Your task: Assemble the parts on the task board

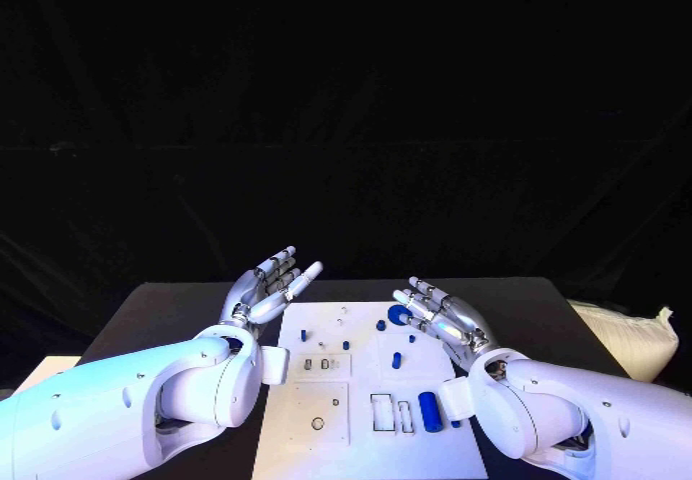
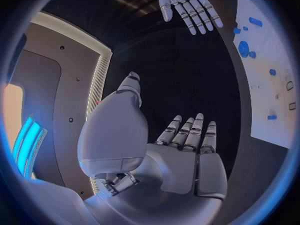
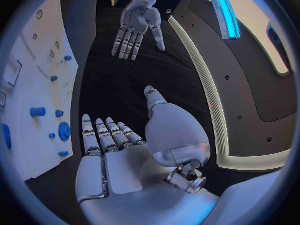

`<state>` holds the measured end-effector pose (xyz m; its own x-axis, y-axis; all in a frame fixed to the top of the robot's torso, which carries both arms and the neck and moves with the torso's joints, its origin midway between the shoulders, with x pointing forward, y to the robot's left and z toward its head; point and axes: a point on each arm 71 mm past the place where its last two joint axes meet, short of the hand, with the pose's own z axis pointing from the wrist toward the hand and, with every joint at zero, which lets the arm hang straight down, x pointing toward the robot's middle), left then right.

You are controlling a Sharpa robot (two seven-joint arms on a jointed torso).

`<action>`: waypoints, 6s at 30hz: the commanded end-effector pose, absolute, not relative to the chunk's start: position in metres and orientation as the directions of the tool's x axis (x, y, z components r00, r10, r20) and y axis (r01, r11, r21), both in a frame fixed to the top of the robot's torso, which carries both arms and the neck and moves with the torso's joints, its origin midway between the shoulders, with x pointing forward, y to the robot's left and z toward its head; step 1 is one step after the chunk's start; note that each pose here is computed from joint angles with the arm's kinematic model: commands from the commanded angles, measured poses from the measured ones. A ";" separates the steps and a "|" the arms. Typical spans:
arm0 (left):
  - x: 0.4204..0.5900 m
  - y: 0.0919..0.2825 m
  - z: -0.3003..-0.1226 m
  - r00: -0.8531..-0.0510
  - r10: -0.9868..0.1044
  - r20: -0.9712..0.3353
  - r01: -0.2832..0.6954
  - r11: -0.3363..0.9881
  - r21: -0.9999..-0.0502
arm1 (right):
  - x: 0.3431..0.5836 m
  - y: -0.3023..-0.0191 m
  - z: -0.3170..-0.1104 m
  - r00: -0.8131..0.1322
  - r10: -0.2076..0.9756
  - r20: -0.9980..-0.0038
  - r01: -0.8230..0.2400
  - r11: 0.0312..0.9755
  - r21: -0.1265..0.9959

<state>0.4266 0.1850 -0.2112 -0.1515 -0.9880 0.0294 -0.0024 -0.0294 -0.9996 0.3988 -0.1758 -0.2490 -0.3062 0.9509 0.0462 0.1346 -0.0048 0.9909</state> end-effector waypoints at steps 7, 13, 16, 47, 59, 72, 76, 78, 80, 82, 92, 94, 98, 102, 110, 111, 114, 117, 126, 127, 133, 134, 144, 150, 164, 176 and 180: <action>0.426 0.187 -0.207 -0.183 -0.983 0.027 0.040 -0.035 -0.999 | 0.396 -0.179 -0.246 -0.412 0.911 -0.004 0.099 0.049 0.994; 0.426 0.190 -0.207 -0.178 -0.984 0.031 0.037 -0.038 -0.999 | 0.399 -0.182 -0.241 -0.411 0.911 -0.033 0.063 0.064 0.996; 0.426 0.191 -0.207 -0.179 -0.983 0.033 0.036 -0.040 -0.999 | 0.401 -0.183 -0.238 -0.409 0.911 -0.043 0.047 0.068 0.997; 0.417 0.212 -0.192 -0.353 -0.914 0.201 -0.113 -0.171 -0.979 | 0.476 -0.211 -0.183 -0.238 0.548 -0.802 -0.473 0.656 0.588; 0.403 0.200 -0.177 -0.389 -0.891 0.236 -0.126 -0.202 -0.971 | 0.491 -0.198 -0.167 -0.134 0.214 -0.968 -0.517 0.818 0.252; 0.400 0.195 -0.168 -0.410 -0.880 0.241 -0.117 -0.212 -0.970 | 0.495 -0.185 -0.164 -0.114 0.031 -0.993 -0.534 0.841 0.088; 0.400 0.194 -0.166 -0.415 -0.877 0.242 -0.115 -0.213 -0.970 | 0.496 -0.181 -0.165 -0.112 0.005 -0.994 -0.543 0.837 0.065; 0.400 0.194 -0.165 -0.416 -0.877 0.242 -0.114 -0.213 -0.970 | 0.497 -0.180 -0.165 -0.112 -0.004 -0.994 -0.545 0.836 0.058; 0.400 0.193 -0.164 -0.418 -0.876 0.241 -0.113 -0.214 -0.970 | 0.497 -0.178 -0.166 -0.110 -0.013 -0.994 -0.546 0.836 0.050; 0.400 0.193 -0.164 -0.419 -0.875 0.242 -0.112 -0.214 -0.970 | 0.498 -0.177 -0.166 -0.109 -0.020 -0.994 -0.546 0.837 0.043; 0.400 0.192 -0.164 -0.422 -0.873 0.243 -0.113 -0.215 -0.970 | 0.502 -0.172 -0.166 -0.074 -0.050 -0.996 -0.535 0.845 -0.003; 0.400 0.192 -0.163 -0.423 -0.873 0.243 -0.113 -0.215 -0.970 | 0.502 -0.172 -0.166 -0.067 -0.055 -0.996 -0.533 0.846 -0.010; 0.400 0.192 -0.164 -0.422 -0.873 0.243 -0.114 -0.214 -0.970 | 0.502 -0.171 -0.166 -0.065 -0.061 -0.996 -0.531 0.847 -0.017; 0.400 0.192 -0.163 -0.423 -0.873 0.243 -0.115 -0.214 -0.970 | 0.502 -0.171 -0.166 -0.068 -0.068 -0.995 -0.532 0.847 -0.021; 0.400 0.192 -0.164 -0.424 -0.873 0.243 -0.117 -0.213 -0.970 | 0.504 -0.170 -0.168 -0.080 -0.079 -0.994 -0.530 0.847 -0.025; 0.400 0.192 -0.164 -0.424 -0.873 0.243 -0.118 -0.213 -0.970 | 0.504 -0.170 -0.168 -0.081 -0.080 -0.993 -0.530 0.847 -0.025; 0.400 0.192 -0.164 -0.424 -0.872 0.244 -0.119 -0.213 -0.970 | 0.505 -0.170 -0.169 -0.085 -0.082 -0.993 -0.529 0.848 -0.025; 0.400 0.191 -0.164 -0.425 -0.872 0.244 -0.120 -0.213 -0.970 | 0.507 -0.170 -0.170 -0.089 -0.086 -0.992 -0.527 0.850 -0.026; 0.399 0.191 -0.164 -0.426 -0.871 0.245 -0.122 -0.213 -0.969 | 0.509 -0.167 -0.172 -0.091 -0.082 -0.992 -0.534 0.845 -0.021; 0.399 0.191 -0.164 -0.426 -0.871 0.245 -0.122 -0.213 -0.969 | 0.509 -0.166 -0.171 -0.088 -0.079 -0.993 -0.537 0.843 -0.020; 0.399 0.191 -0.164 -0.424 -0.872 0.244 -0.124 -0.211 -0.970 | 0.507 -0.163 -0.168 -0.053 -0.046 -0.998 -0.564 0.826 -0.008; 0.399 0.191 -0.164 -0.424 -0.872 0.244 -0.124 -0.210 -0.970 | 0.507 -0.163 -0.167 -0.047 -0.039 -0.998 -0.567 0.824 -0.006; 0.400 0.192 -0.165 -0.421 -0.874 0.242 -0.127 -0.207 -0.970 | 0.502 -0.161 -0.156 0.018 0.063 -0.998 -0.557 0.830 0.042; 0.401 0.193 -0.165 -0.420 -0.875 0.242 -0.127 -0.207 -0.970 | 0.506 -0.158 -0.153 0.016 0.113 -0.993 -0.524 0.847 0.088; 0.401 0.191 -0.165 -0.426 -0.871 0.244 -0.128 -0.209 -0.969 | 0.520 -0.140 -0.148 0.049 0.129 -0.990 -0.496 0.864 0.088; 0.401 0.190 -0.165 -0.426 -0.871 0.245 -0.129 -0.209 -0.969 | 0.525 -0.127 -0.148 0.070 0.123 -0.990 -0.492 0.868 0.073; 0.401 0.190 -0.165 -0.427 -0.871 0.245 -0.129 -0.209 -0.969 | 0.527 -0.123 -0.149 0.060 0.109 -0.992 -0.490 0.869 0.066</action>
